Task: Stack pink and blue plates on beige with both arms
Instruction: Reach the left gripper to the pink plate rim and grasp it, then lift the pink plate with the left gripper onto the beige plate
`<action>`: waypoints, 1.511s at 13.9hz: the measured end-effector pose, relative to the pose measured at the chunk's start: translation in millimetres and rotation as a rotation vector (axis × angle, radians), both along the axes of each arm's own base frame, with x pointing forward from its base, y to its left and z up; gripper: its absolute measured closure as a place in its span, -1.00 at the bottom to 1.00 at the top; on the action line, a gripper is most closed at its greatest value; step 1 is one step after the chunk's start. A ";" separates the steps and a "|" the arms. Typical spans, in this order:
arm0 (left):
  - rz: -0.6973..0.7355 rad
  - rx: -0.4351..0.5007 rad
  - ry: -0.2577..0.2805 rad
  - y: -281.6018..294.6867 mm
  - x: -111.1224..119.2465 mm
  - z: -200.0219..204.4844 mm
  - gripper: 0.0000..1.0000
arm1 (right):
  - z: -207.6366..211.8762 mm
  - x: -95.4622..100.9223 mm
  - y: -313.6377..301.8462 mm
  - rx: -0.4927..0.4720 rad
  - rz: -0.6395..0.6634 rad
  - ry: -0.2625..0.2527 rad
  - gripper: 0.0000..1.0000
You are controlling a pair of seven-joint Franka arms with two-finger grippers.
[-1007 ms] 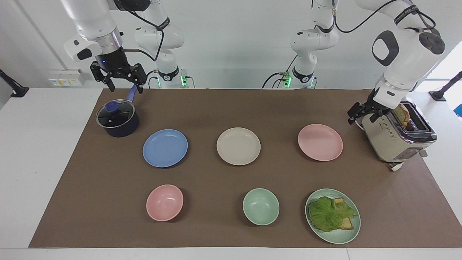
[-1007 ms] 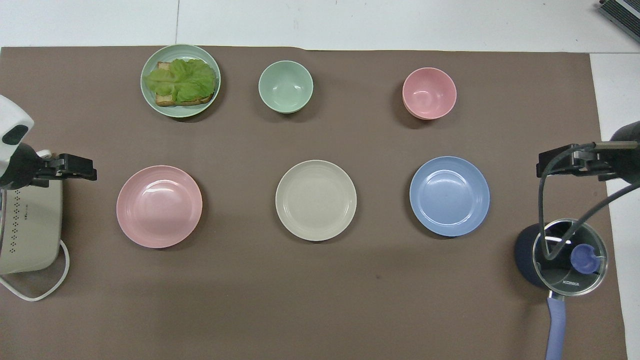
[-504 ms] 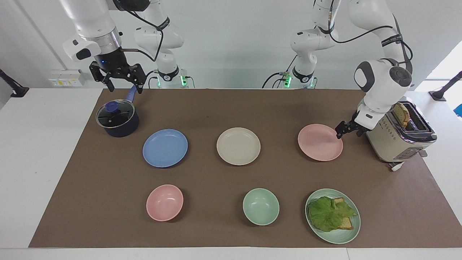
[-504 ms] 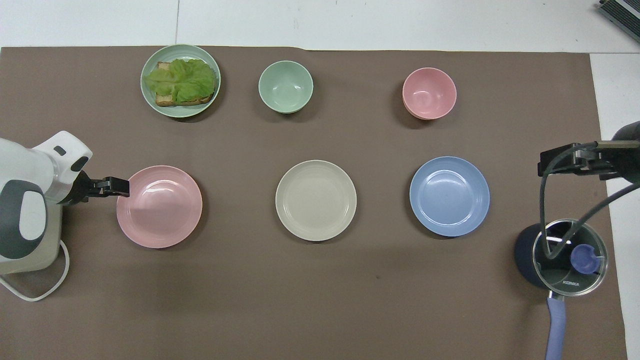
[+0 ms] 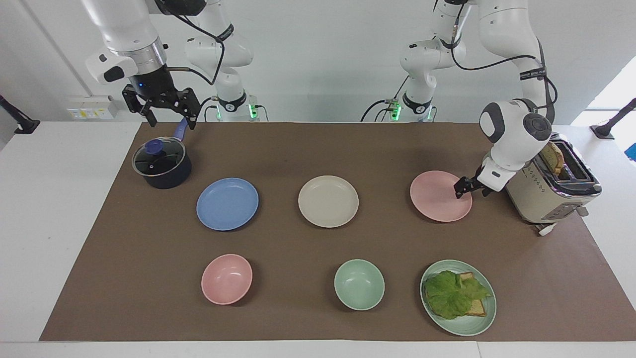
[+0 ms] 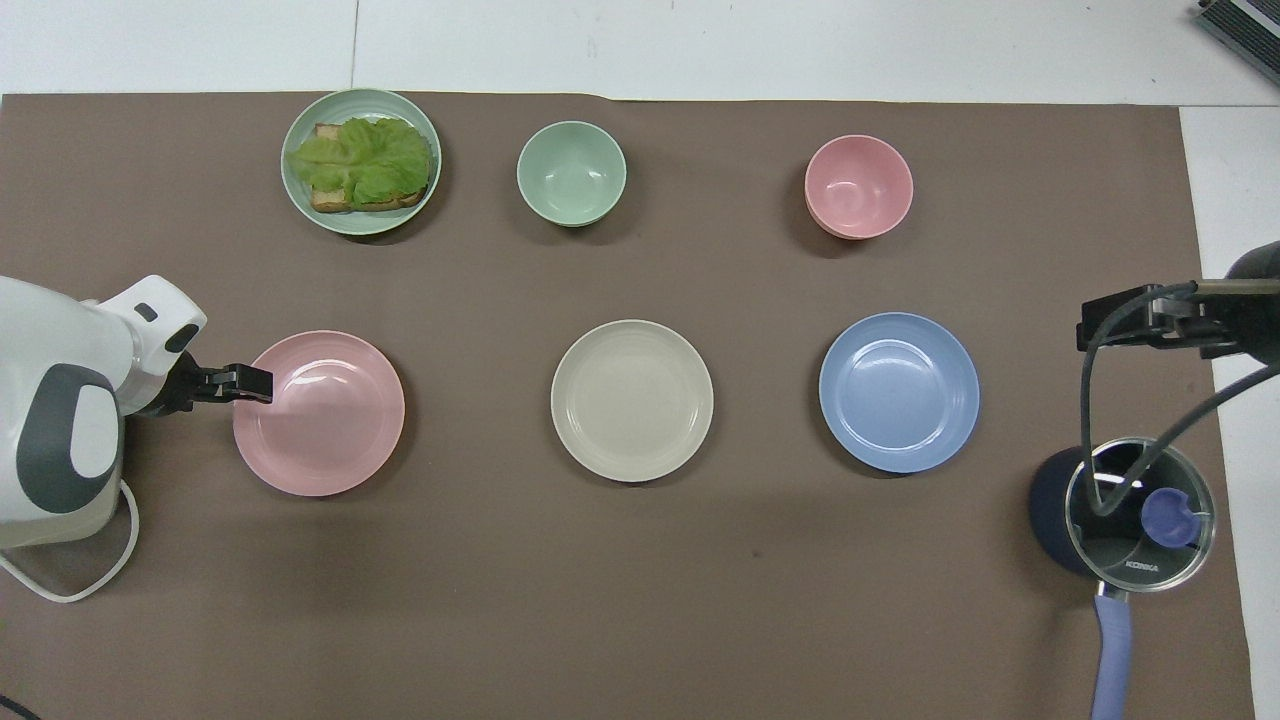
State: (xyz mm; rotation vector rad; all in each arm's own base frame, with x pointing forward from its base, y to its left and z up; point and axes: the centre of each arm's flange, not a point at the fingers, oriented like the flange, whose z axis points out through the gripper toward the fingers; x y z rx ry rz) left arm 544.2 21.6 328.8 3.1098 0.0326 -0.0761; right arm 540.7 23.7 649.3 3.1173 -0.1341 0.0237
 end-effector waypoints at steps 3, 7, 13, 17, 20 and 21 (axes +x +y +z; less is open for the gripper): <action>-0.022 -0.003 -0.008 0.0 3.0 -10.2 -0.69 | 0.4 0.7 0.0 0.000 0.000 -0.006 -1.00; -0.039 -0.004 -0.013 -0.9 3.9 -10.9 0.35 | 1.4 2.1 0.1 0.001 0.000 -0.019 -1.00; -0.047 -0.002 -0.055 -0.3 19.3 10.7 0.85 | 1.3 2.2 0.1 0.001 0.000 -0.019 -1.00; -0.036 -0.011 -0.007 -3.6 37.5 61.7 0.90 | 1.1 2.3 0.2 0.001 0.000 -0.019 -1.00; 0.020 -0.064 -0.010 -14.7 40.5 113.9 0.90 | 1.0 2.3 0.2 0.001 0.000 -0.019 -1.00; 0.046 -0.094 -0.020 -22.8 37.0 129.0 0.90 | 1.0 2.3 0.2 0.001 0.000 -0.019 -1.00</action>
